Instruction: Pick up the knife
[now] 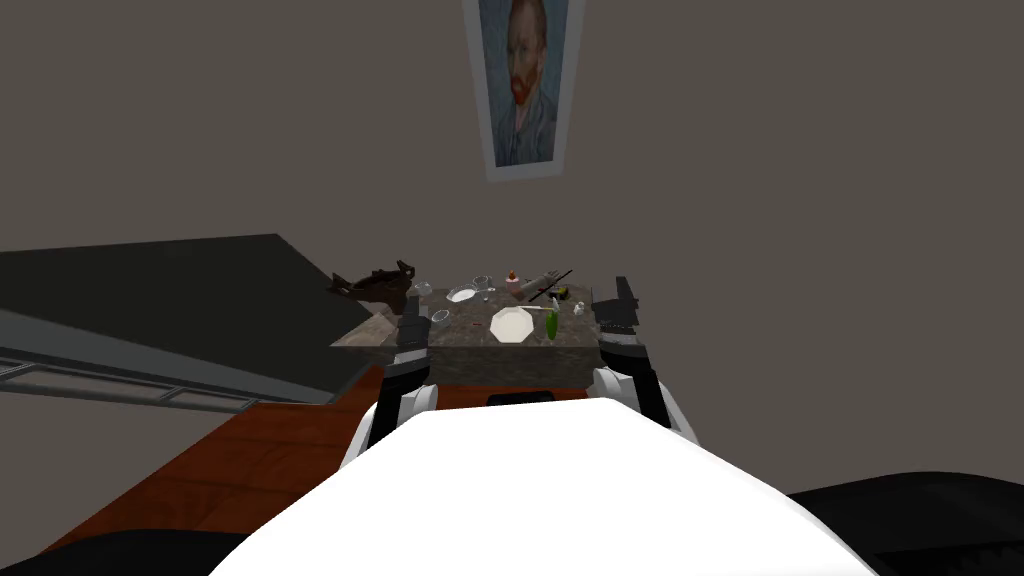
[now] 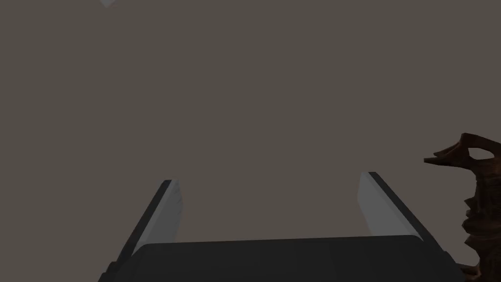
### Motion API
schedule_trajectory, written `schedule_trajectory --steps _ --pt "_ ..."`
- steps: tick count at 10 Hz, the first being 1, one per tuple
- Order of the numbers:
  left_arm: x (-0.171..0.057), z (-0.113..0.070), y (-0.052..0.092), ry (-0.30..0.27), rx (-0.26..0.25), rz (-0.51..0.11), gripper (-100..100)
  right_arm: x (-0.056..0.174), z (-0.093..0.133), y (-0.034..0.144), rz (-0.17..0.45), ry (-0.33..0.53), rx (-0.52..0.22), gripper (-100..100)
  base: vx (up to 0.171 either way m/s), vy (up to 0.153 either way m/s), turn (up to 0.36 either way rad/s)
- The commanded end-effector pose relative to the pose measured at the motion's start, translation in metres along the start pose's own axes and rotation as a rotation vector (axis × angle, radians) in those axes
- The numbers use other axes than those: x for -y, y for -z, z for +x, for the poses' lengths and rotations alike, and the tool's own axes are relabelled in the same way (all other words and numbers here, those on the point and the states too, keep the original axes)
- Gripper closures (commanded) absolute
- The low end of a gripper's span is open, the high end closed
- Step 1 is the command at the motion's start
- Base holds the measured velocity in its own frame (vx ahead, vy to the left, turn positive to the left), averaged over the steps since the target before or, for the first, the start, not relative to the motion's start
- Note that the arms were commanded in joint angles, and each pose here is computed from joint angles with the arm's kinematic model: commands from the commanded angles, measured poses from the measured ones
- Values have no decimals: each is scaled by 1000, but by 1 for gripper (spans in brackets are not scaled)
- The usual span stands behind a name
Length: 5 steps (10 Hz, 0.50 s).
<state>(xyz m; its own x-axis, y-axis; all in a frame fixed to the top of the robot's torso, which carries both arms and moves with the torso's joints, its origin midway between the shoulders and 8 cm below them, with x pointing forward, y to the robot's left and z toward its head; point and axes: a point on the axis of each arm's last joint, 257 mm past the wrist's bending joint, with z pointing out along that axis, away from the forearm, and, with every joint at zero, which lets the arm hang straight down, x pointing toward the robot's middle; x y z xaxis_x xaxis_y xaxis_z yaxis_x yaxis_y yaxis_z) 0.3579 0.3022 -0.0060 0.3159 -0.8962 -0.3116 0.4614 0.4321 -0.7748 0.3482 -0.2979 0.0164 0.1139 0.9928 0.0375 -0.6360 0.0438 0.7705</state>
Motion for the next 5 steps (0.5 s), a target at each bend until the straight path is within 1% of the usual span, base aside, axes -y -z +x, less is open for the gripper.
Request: schedule_trajectory --steps 1,3,5 --pt "0 0 0 0 0 0 0 1 4 -2 -2 12 -28 -100 -9 20 127" --pt "0 0 0 0 0 0 0 3 12 -5 -9 34 -80 -100 -22 58 227" --pt "0 0 0 0 0 0 0 7 21 -8 -18 63 -144 -100 -25 77 330"
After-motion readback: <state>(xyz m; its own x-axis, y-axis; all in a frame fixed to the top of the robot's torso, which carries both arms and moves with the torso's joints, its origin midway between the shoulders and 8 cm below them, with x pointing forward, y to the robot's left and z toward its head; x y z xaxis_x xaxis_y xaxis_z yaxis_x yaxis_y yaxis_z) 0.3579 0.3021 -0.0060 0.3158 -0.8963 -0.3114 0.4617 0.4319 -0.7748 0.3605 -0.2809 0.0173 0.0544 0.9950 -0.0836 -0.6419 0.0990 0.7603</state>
